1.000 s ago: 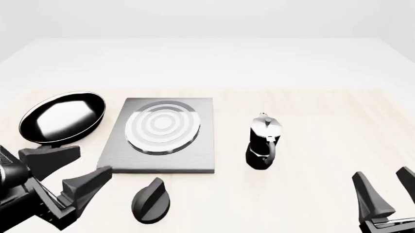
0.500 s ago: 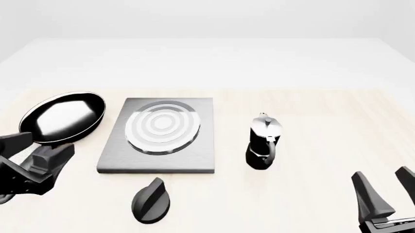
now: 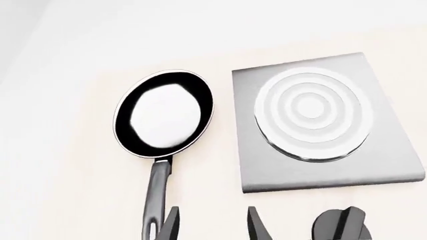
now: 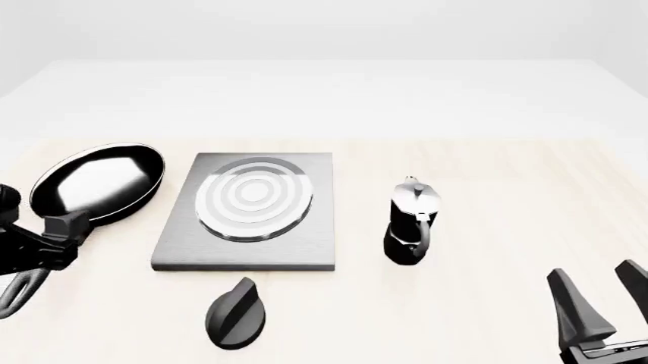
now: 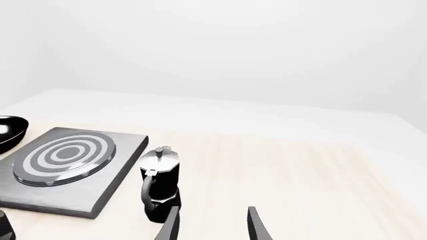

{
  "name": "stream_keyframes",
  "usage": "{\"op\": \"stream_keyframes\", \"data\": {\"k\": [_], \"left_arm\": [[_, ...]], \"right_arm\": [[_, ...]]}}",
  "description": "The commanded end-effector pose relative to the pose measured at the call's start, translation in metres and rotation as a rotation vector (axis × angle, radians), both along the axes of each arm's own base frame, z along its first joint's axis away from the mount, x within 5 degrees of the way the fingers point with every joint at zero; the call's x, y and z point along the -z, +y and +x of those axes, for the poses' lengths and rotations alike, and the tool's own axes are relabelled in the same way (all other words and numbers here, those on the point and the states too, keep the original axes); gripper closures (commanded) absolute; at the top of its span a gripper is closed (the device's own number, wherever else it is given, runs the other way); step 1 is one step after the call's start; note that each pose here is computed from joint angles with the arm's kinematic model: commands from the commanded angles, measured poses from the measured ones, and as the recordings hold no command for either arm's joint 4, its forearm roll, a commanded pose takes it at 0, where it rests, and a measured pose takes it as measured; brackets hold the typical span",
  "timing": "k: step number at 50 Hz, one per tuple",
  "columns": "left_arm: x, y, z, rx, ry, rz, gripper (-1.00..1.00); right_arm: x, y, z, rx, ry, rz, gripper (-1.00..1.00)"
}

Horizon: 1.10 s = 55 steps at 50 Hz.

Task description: Turn on the stove and put the frying pan on it.

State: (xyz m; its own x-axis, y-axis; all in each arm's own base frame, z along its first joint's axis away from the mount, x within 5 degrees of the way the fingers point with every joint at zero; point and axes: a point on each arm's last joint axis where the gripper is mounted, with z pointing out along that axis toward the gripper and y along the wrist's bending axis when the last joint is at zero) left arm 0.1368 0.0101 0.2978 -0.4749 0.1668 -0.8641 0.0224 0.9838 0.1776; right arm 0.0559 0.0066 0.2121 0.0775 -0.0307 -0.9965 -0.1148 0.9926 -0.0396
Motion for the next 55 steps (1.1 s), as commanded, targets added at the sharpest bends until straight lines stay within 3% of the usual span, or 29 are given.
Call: {"op": "stream_keyframes", "data": {"k": [1, 29, 55], "left_arm": [[0.011, 0.019, 0.018, -0.084, 0.051, 0.041, -1.00], [0.042, 0.067, 0.054, -0.216, 0.140, 0.129, -1.00], [0.093, 0.081, 0.086, -0.181, 0.215, 0.155, -1.00]], "right_arm": [[0.000, 0.000, 0.000, -0.007, -0.002, 0.000, -1.00], [0.000, 0.001, 0.000, -0.024, 0.000, -0.009, -1.00], [0.001, 0.001, 0.000, -0.013, 0.009, -0.027, -1.00]]}}
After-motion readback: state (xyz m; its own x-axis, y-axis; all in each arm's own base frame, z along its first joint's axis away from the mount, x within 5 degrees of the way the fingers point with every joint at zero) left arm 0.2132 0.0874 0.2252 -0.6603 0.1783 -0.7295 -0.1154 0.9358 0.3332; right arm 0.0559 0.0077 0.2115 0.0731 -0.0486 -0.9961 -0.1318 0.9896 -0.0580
